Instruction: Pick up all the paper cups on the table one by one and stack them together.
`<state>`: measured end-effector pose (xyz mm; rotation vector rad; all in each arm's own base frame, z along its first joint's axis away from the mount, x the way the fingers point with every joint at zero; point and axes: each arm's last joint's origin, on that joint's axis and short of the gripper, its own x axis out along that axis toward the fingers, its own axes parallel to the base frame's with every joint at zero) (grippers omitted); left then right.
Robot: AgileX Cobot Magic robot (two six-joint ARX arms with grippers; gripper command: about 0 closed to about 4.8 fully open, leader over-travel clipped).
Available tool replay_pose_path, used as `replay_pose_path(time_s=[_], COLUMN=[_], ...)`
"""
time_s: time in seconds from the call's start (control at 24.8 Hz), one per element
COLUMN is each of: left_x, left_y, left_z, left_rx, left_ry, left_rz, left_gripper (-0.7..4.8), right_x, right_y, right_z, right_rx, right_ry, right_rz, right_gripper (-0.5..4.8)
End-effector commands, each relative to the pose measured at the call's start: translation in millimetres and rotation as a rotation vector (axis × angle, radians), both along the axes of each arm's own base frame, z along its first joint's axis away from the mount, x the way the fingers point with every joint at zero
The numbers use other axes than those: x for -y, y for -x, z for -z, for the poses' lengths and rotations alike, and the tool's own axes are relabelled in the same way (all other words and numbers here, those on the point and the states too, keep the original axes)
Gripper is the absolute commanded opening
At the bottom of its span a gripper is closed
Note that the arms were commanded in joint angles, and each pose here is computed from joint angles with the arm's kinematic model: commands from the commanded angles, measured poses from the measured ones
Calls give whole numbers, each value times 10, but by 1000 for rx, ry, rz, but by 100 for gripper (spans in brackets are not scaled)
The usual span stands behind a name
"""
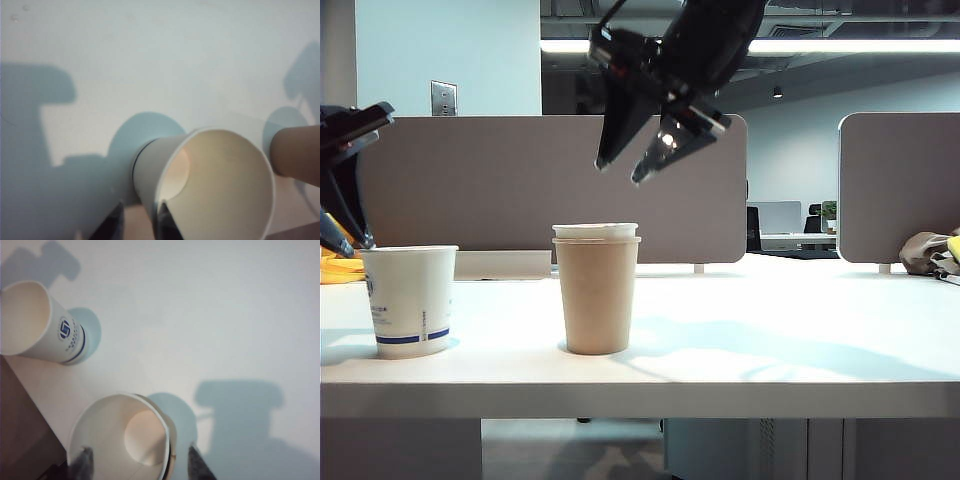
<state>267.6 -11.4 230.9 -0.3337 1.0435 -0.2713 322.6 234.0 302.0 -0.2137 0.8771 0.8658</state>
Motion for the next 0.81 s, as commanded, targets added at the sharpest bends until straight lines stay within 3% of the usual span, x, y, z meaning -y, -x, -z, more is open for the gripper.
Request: replay_pose_path(time_s=[0.04, 0.56, 0.81], left_x=[-2, 12, 18], left_y=[-26, -55, -67], left_z=[1, 44, 88], left_rx=[13, 3, -22], left_ry=[3, 41, 58], left_rz=[3, 32, 42], left_gripper=[89, 89, 89], right_x=[37, 197, 251], right_y=[53, 281, 362], right_z=[-193, -641, -615], right_rx=[61, 160, 88], right_ry=[-45, -136, -87], right_rz=[-4, 13, 14], right_gripper=[243, 242, 210])
